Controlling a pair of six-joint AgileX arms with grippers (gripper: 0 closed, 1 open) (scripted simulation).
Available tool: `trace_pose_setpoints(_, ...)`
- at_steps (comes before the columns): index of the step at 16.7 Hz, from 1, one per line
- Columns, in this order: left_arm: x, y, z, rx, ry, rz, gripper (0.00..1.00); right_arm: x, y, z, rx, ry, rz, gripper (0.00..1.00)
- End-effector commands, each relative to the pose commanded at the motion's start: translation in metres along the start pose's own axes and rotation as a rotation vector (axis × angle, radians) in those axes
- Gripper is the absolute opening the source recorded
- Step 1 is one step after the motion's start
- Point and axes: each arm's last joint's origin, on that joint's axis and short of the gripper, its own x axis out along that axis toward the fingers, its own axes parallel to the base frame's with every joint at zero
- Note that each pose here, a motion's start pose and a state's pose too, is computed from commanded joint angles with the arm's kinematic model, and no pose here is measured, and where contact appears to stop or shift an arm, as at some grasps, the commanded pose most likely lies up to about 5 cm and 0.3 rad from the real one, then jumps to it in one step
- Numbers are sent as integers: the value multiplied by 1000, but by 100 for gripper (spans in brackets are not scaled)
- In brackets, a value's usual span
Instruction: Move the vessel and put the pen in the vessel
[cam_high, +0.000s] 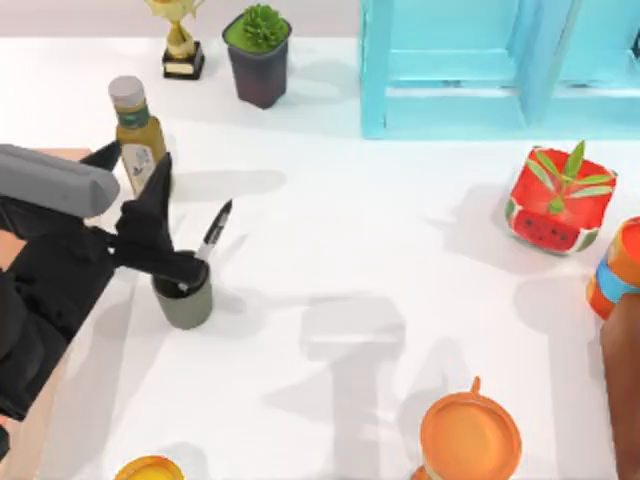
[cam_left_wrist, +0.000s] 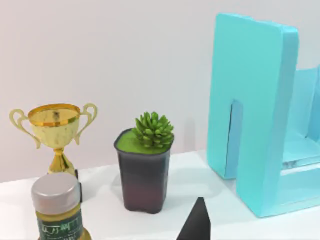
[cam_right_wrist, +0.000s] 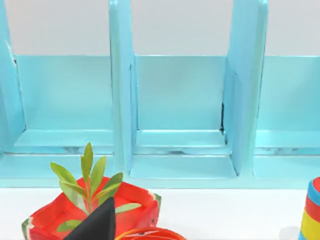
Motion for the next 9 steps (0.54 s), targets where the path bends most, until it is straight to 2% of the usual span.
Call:
trace_pose_setpoints(3, 0, 0, 0, 0, 0, 0, 98, 0, 0, 0, 0, 0, 0, 100)
trace_pose_setpoints(9, 0, 0, 0, 0, 0, 0, 100, 0, 0, 0, 0, 0, 0, 100)
